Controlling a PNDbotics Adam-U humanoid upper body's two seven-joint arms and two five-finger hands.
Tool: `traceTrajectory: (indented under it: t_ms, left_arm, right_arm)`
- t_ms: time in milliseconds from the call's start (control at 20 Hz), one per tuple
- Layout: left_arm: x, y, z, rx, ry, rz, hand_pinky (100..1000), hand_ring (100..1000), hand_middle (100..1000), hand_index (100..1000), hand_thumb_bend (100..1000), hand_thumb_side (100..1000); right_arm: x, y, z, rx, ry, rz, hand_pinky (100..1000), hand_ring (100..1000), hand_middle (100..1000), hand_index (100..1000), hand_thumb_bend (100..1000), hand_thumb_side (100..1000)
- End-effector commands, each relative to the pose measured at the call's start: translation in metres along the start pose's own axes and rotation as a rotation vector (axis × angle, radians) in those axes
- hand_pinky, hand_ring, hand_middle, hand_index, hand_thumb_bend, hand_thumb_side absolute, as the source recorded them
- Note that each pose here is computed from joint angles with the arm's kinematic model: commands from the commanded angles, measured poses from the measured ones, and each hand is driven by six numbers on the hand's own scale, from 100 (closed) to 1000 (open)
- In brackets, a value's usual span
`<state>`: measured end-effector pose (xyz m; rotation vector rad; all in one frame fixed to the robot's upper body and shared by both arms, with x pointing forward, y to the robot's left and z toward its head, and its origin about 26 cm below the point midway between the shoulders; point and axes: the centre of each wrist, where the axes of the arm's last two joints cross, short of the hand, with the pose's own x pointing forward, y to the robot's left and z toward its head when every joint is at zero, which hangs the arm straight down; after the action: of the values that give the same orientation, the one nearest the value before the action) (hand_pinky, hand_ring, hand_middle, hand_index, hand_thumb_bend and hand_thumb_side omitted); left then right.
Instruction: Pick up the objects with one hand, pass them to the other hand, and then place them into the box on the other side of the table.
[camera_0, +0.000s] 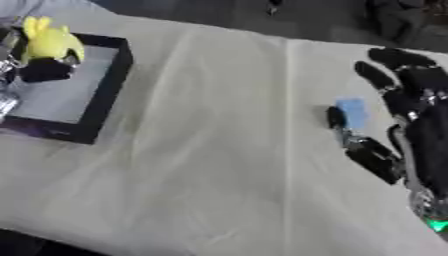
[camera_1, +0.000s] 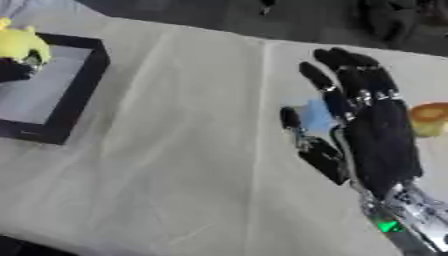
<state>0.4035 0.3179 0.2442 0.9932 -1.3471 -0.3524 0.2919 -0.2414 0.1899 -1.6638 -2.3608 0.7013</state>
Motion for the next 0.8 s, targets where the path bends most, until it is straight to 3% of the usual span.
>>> traceTrajectory:
  t_ms: [50,150,200,300,500,600,800]
  left_arm:
    - [-0.008,0.014,-0.013,0.078,0.03,-0.039,695,344,360,463,100,126]
    - [-0.016,0.013,-0.018,0.097,0.066,-0.093,760,463,470,597,126,123]
    - [-0.018,0.012,-0.019,0.107,0.077,-0.118,760,463,470,597,126,123]
    - [-0.024,0.011,-0.022,0.103,0.114,-0.159,875,624,623,807,436,290]
    - [-0.031,0.012,-0.026,0.098,0.193,-0.24,948,714,683,862,778,425]
    - [-0.032,0.013,-0.027,0.111,0.21,-0.285,983,739,705,886,829,434]
    - [-0.026,0.019,-0.026,0.133,0.218,-0.313,988,730,708,896,849,453]
  right_arm:
    - [-0.022,-0.014,-0.01,-0.058,0.069,0.04,744,795,773,812,291,254]
    - [-0.031,-0.018,-0.013,-0.086,0.109,0.056,739,792,770,809,287,255]
    - [-0.034,-0.02,-0.014,-0.098,0.122,0.06,739,792,770,809,287,255]
    - [-0.041,-0.024,-0.015,-0.118,0.15,0.075,734,790,769,809,285,257]
    - [-0.052,-0.03,-0.017,-0.155,0.201,0.109,729,787,766,806,281,259]
    - [-0.055,-0.032,-0.018,-0.166,0.216,0.119,728,787,766,805,279,261]
    - [-0.059,-0.034,-0.017,-0.18,0.237,0.134,725,786,764,802,276,264]
